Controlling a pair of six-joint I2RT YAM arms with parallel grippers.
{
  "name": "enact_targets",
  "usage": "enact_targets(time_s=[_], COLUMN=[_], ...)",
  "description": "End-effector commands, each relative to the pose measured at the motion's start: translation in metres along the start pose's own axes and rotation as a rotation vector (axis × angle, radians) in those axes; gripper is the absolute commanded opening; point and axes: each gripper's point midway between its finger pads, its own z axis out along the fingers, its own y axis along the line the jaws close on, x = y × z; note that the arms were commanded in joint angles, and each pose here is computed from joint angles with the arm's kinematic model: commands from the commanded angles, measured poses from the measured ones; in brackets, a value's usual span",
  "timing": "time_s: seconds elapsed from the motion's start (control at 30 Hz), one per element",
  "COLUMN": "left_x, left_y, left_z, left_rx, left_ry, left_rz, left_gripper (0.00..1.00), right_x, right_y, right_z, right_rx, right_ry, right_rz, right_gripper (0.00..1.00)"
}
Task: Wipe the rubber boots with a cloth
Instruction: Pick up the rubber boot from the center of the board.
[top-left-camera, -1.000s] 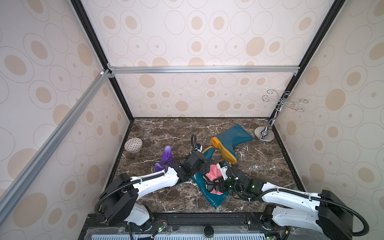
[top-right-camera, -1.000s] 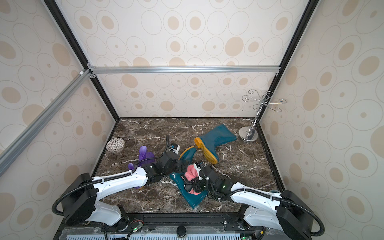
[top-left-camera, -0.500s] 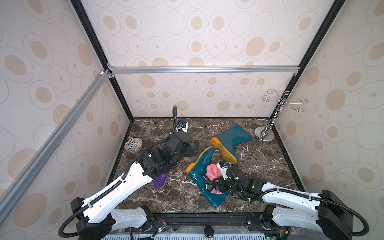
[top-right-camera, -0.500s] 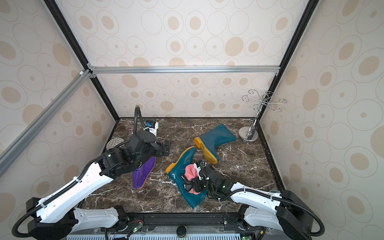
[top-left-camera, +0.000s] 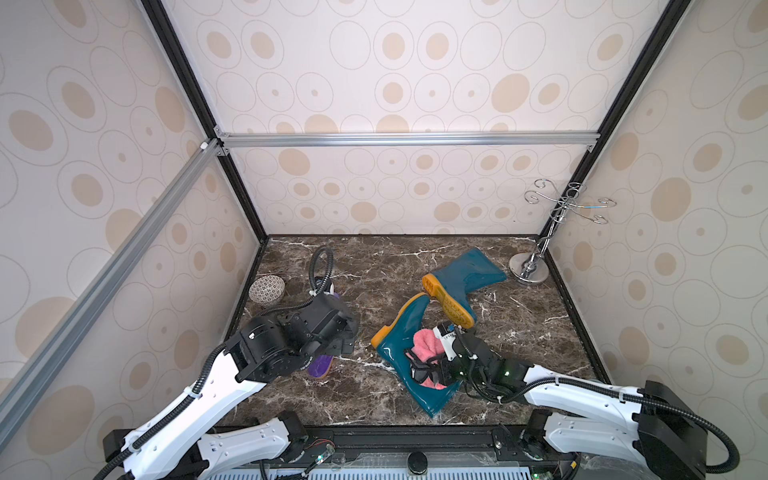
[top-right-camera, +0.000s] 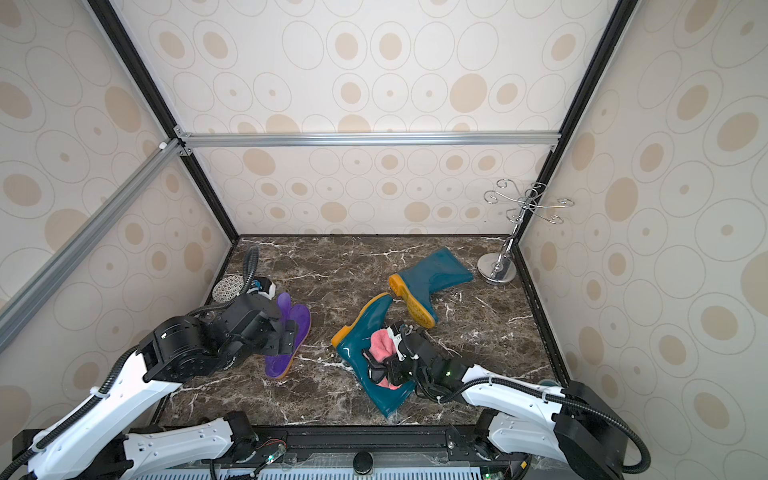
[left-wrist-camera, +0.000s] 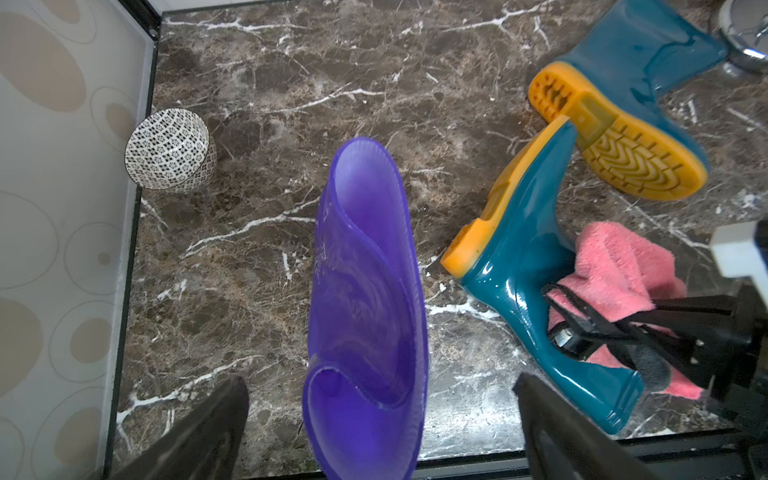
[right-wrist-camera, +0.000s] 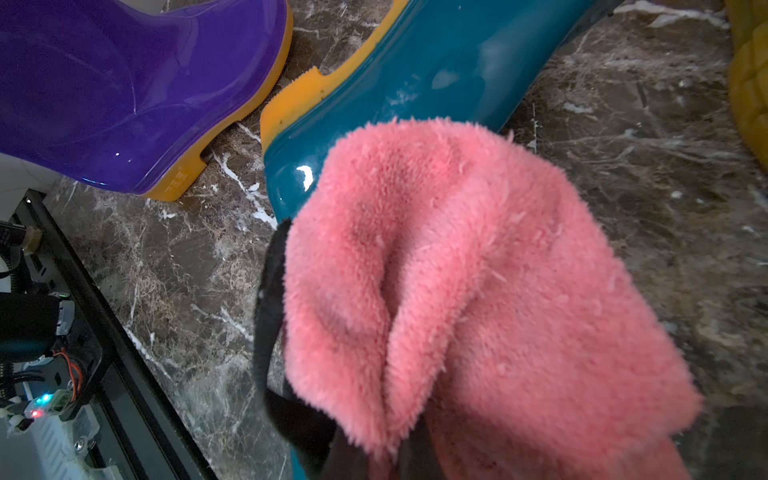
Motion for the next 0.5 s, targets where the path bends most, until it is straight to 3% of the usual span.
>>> enact_targets(time_s=[0.0,0.2,0.43,0.47], left_x=[0.007,0.012,0.014,0.012], left_y=[0.000,-0.009,-0.006,-0.002], left_z=[0.012,0.034,0.053,0.054], left_rx=[-0.055,-0.076,-0.105,-0.116], left_ry=[0.029,0.044,0.044,0.037], left_rz=[0.027,0.087,0.117,0.113], left_gripper=[1.00,0.93,0.49,0.40], right_x=[-0.006,-0.008,-0.008,-0.008], right_y=[0.005,0.006,0.007,0.006], right_z=[-0.005,-0.009,-0.013,-0.014], right_rx=[-0.015,-0.023,-0.027,-0.026], right_ry=[-0.012,-0.026,-0.028,-0.029], right_rz=[-0.001,0.003,0.003,0.003], right_gripper=[0.00,0.00,0.00,0.00])
